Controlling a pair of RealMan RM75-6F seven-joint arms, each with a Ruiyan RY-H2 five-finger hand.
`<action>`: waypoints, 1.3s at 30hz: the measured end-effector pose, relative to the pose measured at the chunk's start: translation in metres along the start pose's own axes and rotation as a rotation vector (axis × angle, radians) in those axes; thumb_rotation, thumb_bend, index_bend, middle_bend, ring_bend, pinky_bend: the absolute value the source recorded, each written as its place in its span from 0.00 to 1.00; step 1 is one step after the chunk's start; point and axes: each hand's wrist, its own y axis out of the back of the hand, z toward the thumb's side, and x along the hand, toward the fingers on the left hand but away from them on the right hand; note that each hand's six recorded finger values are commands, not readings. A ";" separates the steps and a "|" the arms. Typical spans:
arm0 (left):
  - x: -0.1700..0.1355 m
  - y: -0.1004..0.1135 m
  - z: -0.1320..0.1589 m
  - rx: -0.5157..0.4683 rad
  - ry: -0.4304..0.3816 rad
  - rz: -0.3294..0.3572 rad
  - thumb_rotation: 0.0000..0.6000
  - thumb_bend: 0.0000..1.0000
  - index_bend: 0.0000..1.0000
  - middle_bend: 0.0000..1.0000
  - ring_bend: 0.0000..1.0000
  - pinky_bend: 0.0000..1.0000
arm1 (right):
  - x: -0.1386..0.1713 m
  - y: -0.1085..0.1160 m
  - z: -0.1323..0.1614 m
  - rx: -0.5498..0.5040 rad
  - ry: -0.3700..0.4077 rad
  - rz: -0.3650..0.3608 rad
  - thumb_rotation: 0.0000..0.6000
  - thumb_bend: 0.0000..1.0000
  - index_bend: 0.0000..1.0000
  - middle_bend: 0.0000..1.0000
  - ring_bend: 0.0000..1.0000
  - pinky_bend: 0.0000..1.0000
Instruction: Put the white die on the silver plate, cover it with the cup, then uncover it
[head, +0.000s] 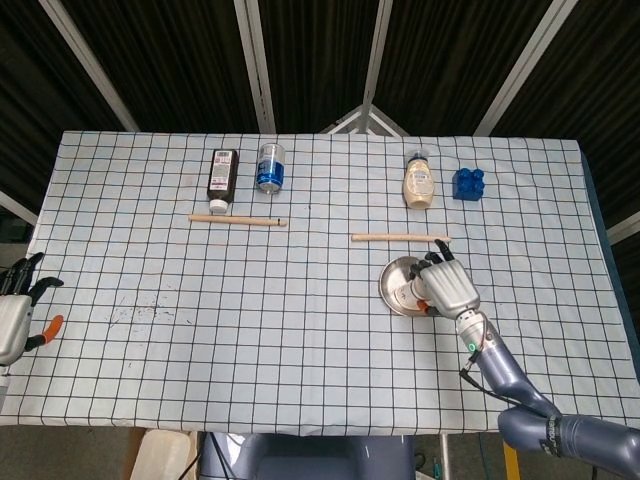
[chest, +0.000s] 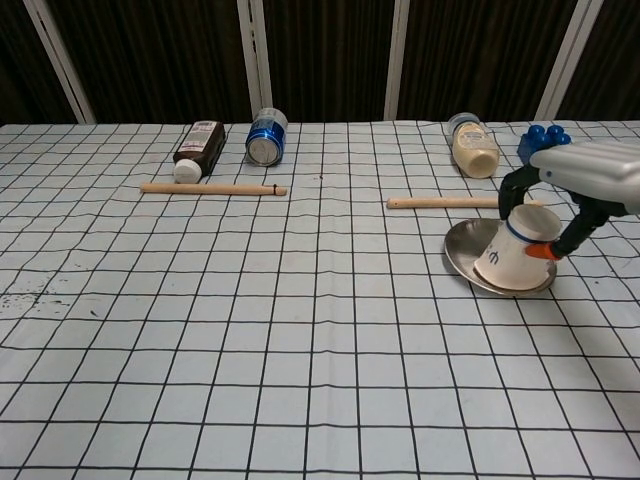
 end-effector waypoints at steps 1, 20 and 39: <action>0.000 0.000 0.000 0.001 -0.001 -0.001 1.00 0.47 0.30 0.00 0.00 0.10 | 0.003 -0.002 0.002 0.002 0.008 0.002 1.00 0.36 0.46 0.46 0.23 0.00; 0.001 0.000 -0.002 0.000 0.003 -0.003 1.00 0.47 0.30 0.00 0.00 0.10 | -0.032 0.000 0.028 -0.019 0.040 0.013 1.00 0.36 0.46 0.46 0.23 0.00; 0.001 -0.003 0.001 0.011 0.001 -0.010 1.00 0.47 0.31 0.00 0.00 0.10 | -0.007 -0.006 -0.022 -0.085 -0.049 0.007 1.00 0.36 0.46 0.46 0.23 0.00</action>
